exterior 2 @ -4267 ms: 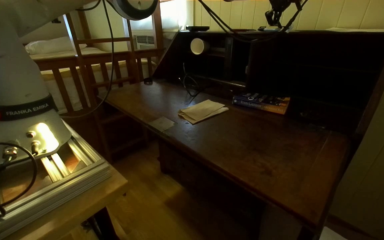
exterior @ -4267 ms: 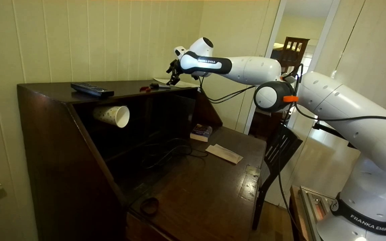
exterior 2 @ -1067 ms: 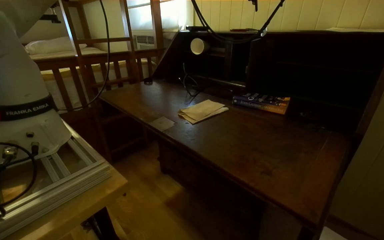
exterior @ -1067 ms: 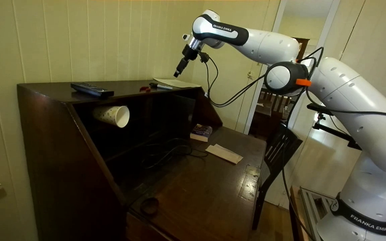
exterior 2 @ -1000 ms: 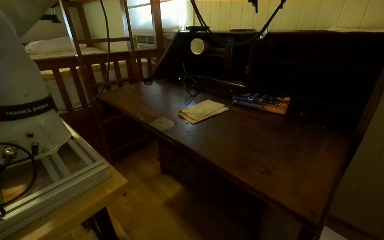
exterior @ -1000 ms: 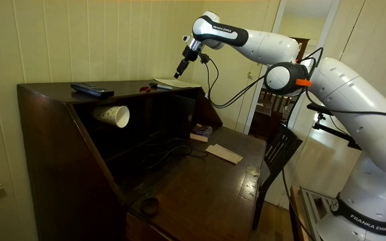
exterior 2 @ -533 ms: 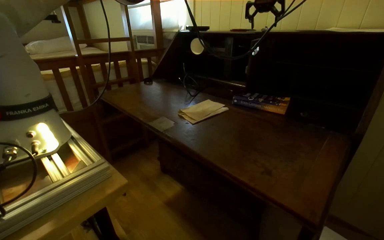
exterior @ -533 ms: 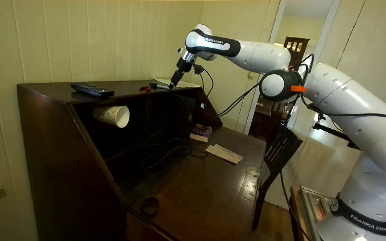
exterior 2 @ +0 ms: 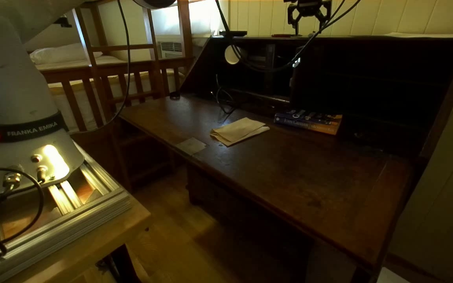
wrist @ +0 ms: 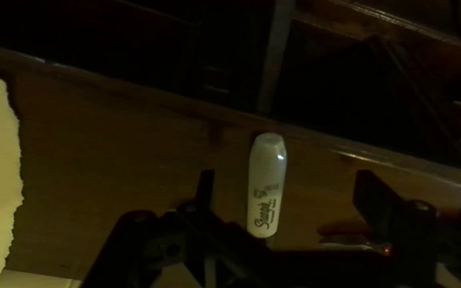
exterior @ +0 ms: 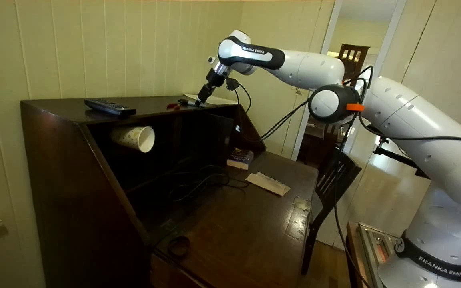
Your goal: Move the black marker to the left
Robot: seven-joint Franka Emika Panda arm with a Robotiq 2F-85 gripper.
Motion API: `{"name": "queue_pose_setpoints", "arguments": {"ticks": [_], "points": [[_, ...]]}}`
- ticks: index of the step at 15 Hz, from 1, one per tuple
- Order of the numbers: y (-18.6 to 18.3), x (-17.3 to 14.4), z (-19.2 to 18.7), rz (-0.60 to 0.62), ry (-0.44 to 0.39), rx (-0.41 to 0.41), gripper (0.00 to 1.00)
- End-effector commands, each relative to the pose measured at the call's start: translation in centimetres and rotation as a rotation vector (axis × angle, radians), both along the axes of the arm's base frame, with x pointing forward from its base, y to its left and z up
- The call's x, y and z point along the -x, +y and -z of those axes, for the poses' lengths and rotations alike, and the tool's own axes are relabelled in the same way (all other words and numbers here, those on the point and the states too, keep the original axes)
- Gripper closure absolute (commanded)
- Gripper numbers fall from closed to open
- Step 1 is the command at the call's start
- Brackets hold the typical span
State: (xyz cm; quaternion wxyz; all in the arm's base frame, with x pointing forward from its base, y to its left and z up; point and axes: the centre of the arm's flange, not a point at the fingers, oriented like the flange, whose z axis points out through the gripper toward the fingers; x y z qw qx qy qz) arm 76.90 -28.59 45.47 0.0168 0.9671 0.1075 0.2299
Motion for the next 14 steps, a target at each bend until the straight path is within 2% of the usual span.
{"name": "queue_pose_setpoints", "arguments": {"ticks": [1, 3, 4, 8, 12, 14], "points": [[-0.6, 1.0, -0.6, 0.054, -0.042, -0.057, 0.11], [-1.4, 1.0, -0.7, 0.081, -0.043, -0.073, 0.13], [-1.8, 1.1, -0.6, 0.094, -0.041, -0.081, 0.24], [-2.9, 1.4, -0.4, 0.113, -0.023, -0.101, 0.56], [-2.4, 1.5, 0.1, 0.046, 0.008, -0.081, 0.84], [-2.0, 1.5, 0.3, 0.001, 0.027, -0.07, 0.94]]}}
